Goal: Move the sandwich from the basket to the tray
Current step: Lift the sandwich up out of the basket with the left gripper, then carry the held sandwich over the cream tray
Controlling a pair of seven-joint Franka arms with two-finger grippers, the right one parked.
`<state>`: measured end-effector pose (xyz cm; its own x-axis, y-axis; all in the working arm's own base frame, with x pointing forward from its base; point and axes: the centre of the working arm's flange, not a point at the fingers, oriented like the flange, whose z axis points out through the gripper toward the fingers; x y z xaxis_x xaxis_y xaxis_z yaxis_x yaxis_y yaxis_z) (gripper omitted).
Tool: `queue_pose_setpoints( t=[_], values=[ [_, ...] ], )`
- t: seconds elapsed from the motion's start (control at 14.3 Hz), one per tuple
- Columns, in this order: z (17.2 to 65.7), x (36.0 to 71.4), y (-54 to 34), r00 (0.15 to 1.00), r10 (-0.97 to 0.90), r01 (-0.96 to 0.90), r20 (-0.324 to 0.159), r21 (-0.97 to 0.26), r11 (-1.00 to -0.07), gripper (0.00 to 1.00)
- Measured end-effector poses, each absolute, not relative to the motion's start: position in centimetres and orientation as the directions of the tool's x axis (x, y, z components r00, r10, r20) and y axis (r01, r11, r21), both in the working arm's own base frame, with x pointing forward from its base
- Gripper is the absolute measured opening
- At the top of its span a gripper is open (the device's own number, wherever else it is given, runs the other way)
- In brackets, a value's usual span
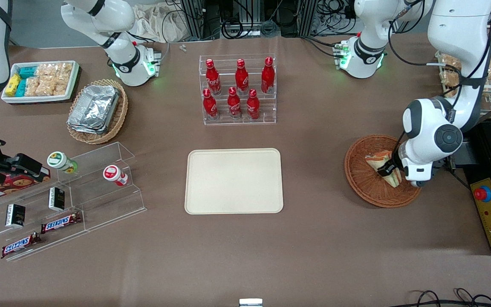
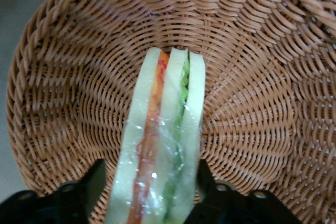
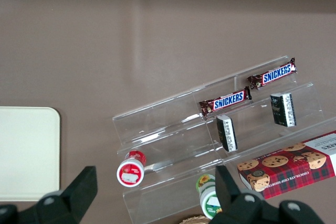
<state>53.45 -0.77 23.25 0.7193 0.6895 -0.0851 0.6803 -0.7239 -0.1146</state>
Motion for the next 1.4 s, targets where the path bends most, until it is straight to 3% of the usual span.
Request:
queue_pose_setpoints(
  t=[0.21, 0.35, 0.56, 0.7, 0.84, 1.19, 1.4],
  values=[
    [23.4, 53.6, -0.8, 0.704, 0.705, 0.697, -0.078, -0.111, -0.708, 0.40],
    [23.6, 53.8, -0.8, 0.701, 0.710, 0.702, -0.073, -0.107, -0.704, 0.29],
    [24.9, 54.3, -1.0, 0.701, 0.711, 0.705, -0.063, -0.094, -0.703, 0.28],
    [27.7, 55.0, -1.0, 0.698, 0.711, 0.703, -0.081, -0.110, -0.703, 0.26],
    [32.5, 56.3, -1.3, 0.700, 0.704, 0.689, -0.120, -0.143, -0.710, 0.19],
    [47.4, 57.5, -2.2, 0.815, 0.519, 0.489, -0.257, -0.177, -0.854, 0.19],
    [54.4, 57.3, -3.5, 0.882, 0.384, 0.360, -0.273, -0.134, -0.923, 0.19]
  ],
)
